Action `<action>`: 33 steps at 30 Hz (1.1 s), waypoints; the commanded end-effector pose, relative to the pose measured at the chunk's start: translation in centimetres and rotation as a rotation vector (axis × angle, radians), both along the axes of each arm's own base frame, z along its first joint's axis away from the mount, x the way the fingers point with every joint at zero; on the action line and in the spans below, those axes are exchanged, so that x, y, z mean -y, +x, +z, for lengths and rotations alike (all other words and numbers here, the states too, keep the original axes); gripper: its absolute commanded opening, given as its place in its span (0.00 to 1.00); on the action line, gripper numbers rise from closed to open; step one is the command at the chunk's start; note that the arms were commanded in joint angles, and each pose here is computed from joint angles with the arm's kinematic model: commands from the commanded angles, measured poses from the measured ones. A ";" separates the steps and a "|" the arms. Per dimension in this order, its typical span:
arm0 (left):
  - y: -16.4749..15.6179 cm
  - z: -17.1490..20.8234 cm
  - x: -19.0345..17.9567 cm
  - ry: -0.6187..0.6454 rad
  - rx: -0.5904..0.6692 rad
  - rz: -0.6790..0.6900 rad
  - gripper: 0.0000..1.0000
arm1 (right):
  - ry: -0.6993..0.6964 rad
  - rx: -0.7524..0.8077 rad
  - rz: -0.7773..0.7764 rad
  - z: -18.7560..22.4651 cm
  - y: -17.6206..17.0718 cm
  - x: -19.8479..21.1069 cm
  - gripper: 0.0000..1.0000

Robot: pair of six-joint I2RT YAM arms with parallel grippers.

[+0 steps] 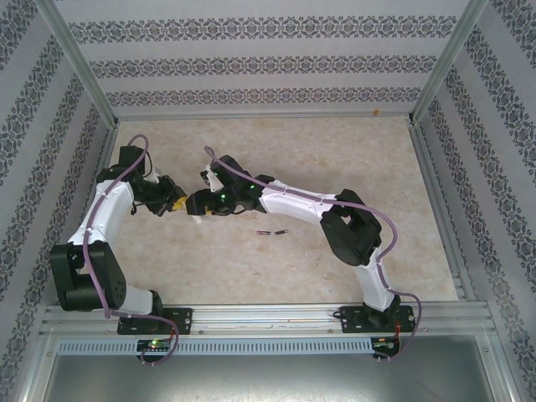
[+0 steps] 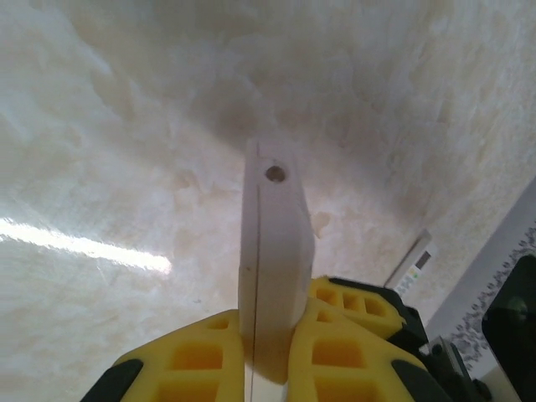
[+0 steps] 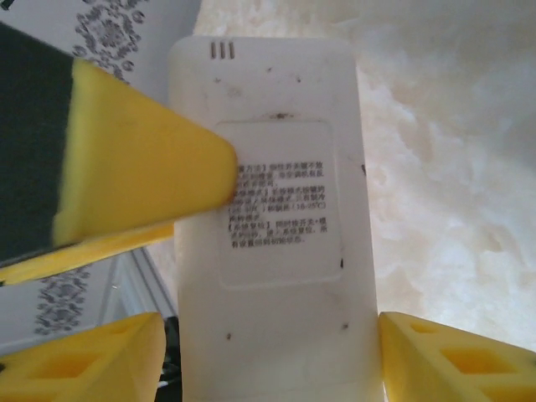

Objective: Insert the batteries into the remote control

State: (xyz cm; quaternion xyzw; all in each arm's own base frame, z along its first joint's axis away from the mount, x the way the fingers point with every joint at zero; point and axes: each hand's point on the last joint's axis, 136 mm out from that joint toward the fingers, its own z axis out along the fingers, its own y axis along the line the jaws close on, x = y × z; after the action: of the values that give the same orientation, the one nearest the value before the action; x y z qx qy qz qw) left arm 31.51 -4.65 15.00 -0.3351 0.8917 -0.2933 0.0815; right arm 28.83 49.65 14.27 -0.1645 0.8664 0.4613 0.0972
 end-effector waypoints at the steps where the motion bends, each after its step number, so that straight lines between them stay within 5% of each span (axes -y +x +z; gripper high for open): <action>1: -0.1 0.7 -3.7 0.294 -0.028 -0.053 0.09 | 0.125 0.089 0.020 5.9 1.2 1.0 0.75; 5: 0.5 1.4 -7.0 0.749 -0.133 -0.244 0.06 | 0.078 0.139 -0.069 5.4 4.1 6.5 0.79; 8: 2.9 0.4 -7.9 0.970 -0.230 -0.375 0.06 | -0.032 0.140 -0.137 3.2 5.4 10.8 0.79; 17: 13.3 -4.8 -6.7 1.263 -0.334 -0.566 0.06 | -0.536 0.147 -0.280 -1.8 5.8 23.0 0.81; 20: 15.3 -7.1 -6.3 1.274 -0.350 -0.594 0.10 | -0.582 0.111 -0.337 -2.5 5.7 26.4 0.81; 27: 17.4 -10.8 -4.0 1.172 -0.326 -0.618 0.40 | -0.628 0.071 -0.519 -2.4 5.3 33.3 0.82; 33: 17.4 -6.2 0.1 0.932 -0.169 -0.514 0.64 | -0.739 0.071 -0.606 -3.2 4.9 38.6 0.87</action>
State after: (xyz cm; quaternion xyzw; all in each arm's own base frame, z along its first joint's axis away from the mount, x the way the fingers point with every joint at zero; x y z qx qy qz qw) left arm 49.11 -1.47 3.59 -0.0328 0.9693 0.2407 0.0372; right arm 34.56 13.91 12.23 0.0464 0.9708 0.1190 0.2029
